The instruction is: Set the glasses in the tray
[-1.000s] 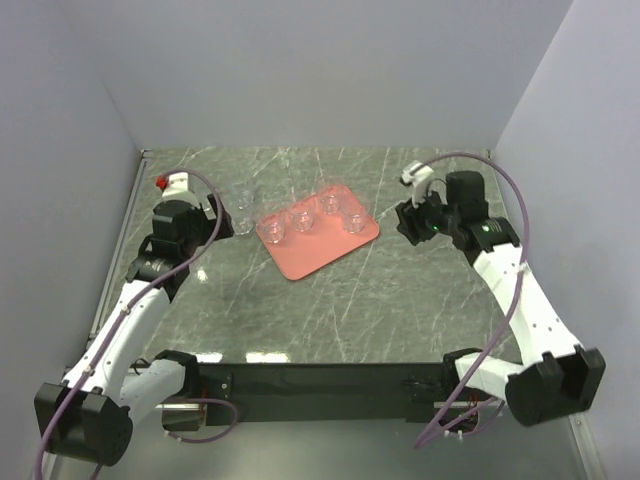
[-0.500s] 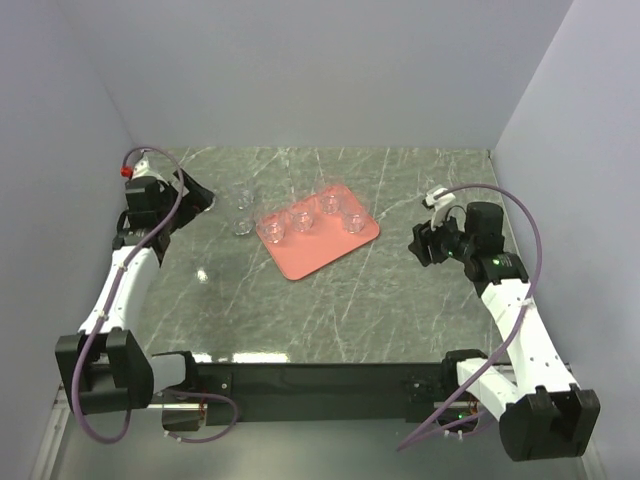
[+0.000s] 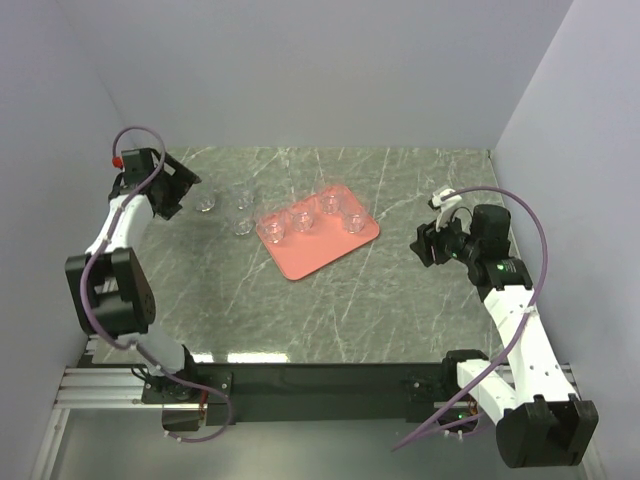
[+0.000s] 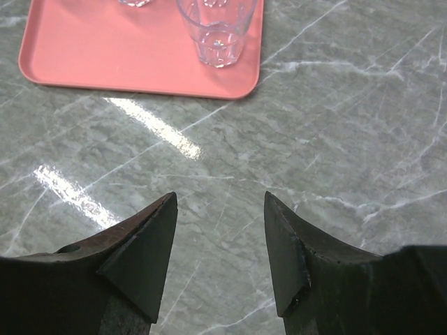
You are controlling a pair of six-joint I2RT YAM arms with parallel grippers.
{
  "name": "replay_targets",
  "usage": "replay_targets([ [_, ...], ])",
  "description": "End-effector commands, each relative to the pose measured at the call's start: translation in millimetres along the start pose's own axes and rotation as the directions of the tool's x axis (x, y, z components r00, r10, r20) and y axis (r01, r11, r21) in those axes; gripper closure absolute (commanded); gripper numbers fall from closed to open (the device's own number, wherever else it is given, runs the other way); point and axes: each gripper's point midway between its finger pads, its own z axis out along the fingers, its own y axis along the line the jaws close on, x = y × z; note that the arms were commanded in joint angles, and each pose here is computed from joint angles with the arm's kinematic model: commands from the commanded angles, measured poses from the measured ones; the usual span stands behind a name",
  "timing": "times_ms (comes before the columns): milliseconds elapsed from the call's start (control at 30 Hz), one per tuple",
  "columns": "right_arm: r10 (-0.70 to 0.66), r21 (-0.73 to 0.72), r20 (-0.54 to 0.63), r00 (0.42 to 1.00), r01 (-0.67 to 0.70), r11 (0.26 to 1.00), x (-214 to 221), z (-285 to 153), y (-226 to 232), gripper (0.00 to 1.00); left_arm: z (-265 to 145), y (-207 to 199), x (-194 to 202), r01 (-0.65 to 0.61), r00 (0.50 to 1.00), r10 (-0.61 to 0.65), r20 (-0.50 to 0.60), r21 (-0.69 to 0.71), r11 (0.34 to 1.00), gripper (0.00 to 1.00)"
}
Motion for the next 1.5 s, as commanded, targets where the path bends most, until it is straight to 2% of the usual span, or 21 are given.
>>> replay_targets([
  [0,-0.013,0.001,0.041,0.999,0.013,1.000,-9,-1,-1,0.40,12,8,-5,0.053,0.998,-0.056,-0.027,-0.093,0.994,0.04],
  [200,-0.012,-0.002,0.037,0.999,0.012,1.000,-8,0,-1,0.40,44,20,-9,0.071,0.995,-0.083,-0.054,-0.195,0.978,0.12],
  [433,0.004,0.019,0.026,1.000,-0.005,1.000,-5,-1,-9,0.40,62,20,-24,0.087,0.995,-0.096,-0.025,-0.235,0.968,0.17],
  [667,0.012,0.020,0.021,1.000,-0.012,1.000,-2,0,-10,0.40,80,31,-17,0.103,0.991,-0.123,-0.055,-0.281,0.954,0.26],
  [867,0.011,0.023,0.024,1.000,-0.011,1.000,-3,-1,-11,0.40,83,32,-15,0.108,0.991,-0.126,-0.048,-0.276,0.955,0.42],
  [1000,0.013,0.026,0.024,1.000,-0.013,1.000,-3,-1,-12,0.40,82,32,-17,0.097,0.992,-0.114,-0.047,-0.272,0.957,0.61],
  [1033,0.010,0.025,0.026,1.000,-0.011,1.000,-3,-2,-11,0.40,82,32,-17,0.097,0.992,-0.114,-0.046,-0.271,0.958,0.69],
  [1167,0.013,0.027,0.030,0.999,-0.014,1.000,-3,-3,-12,0.40,80,37,-20,0.081,0.995,-0.092,-0.025,-0.290,0.954,0.84],
  [1233,0.017,0.026,0.028,0.999,-0.018,1.000,-3,-3,-12,0.40,79,39,-21,0.078,0.996,-0.087,-0.019,-0.292,0.953,0.94],
  [1300,0.018,0.026,0.029,0.999,-0.019,0.999,-3,-3,-12,0.40,74,38,-24,0.071,0.997,-0.075,-0.005,-0.287,0.955,1.00],
  [1467,0.021,0.029,0.035,0.999,-0.022,0.999,-4,-5,-13,0.40,43,25,-38,0.038,0.998,-0.024,0.060,-0.237,0.971,1.00],
])
